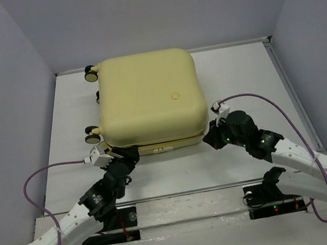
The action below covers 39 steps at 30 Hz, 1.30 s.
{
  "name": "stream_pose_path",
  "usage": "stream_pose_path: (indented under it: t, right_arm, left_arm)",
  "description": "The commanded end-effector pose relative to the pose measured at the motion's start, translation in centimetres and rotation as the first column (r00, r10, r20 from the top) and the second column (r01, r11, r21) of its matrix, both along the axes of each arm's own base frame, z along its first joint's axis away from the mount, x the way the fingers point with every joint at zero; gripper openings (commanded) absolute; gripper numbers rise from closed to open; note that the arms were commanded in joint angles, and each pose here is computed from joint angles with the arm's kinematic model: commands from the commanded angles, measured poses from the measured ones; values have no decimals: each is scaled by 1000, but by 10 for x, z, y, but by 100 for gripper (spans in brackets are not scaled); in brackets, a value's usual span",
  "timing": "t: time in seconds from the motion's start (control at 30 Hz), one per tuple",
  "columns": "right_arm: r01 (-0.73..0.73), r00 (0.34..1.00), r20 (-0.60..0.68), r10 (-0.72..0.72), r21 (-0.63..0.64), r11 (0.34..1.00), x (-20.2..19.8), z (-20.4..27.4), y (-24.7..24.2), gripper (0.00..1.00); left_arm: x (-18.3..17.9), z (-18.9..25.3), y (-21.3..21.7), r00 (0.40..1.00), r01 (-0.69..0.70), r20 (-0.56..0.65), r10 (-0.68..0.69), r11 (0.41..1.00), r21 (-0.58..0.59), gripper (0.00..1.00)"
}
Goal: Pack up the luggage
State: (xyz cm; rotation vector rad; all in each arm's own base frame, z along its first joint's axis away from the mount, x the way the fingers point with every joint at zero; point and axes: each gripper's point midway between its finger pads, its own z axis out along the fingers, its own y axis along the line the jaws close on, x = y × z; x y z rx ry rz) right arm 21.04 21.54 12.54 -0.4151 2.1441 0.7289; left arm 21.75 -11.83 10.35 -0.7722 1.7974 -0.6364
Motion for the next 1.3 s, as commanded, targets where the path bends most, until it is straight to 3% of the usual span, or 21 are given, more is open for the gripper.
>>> stream_pose_path:
  t: [0.0, 0.17, 0.43, 0.5, 0.53, 0.63, 0.67, 0.7, 0.83, 0.93, 1.27]
  right_arm:
    - [-51, 999, -1, 51, 38, 998, -9, 5, 6, 7]
    - [-52, 999, 1, 52, 37, 998, -7, 5, 7, 7]
    - [-69, 998, -2, 69, 52, 996, -11, 6, 9, 7]
    - [-74, 997, -4, 74, 59, 996, -13, 6, 10, 7]
    - [-76, 997, -3, 77, 65, 995, -13, 6, 10, 7]
    - [-101, 995, -10, 103, 103, 989, -17, 5, 20, 7]
    - [-110, 993, -17, 113, 114, 987, -19, 3, 24, 7]
    - [-114, 992, -39, 119, 122, 986, -24, -2, 28, 7]
    - [-160, 987, -2, 160, 44, 986, -41, -11, 77, 7]
    - [-112, 993, 35, 112, -7, 994, -34, -9, 101, 7]
    - [-119, 983, 146, 113, 34, 992, -5, 40, 183, 7]
  left_arm:
    - [13, 33, 5, 991, -50, 122, 59, 996, -80, 71]
    - [7, 33, 7, 989, -28, 143, 46, 992, -123, 64]
    - [18, 8, -4, 998, -18, 64, 22, 998, -52, 64]
    - [25, 11, -7, 997, -13, 76, 17, 998, -54, 60]
    - [26, 2, -10, 999, 4, 52, -3, 999, -35, 56]
    - [30, 1, -20, 997, 43, 61, -41, 999, -28, 17]
    - [30, 0, -22, 997, 52, 58, -50, 998, -25, 8]
    - [32, 0, -24, 997, 60, 55, -59, 998, -17, 6]
    - [32, 2, -41, 990, 129, 68, -126, 991, -43, 6]
    - [30, -1, -51, 986, 155, 69, -151, 986, -63, 6]
    - [17, -6, -71, 974, 219, 71, -213, 971, -92, 6]
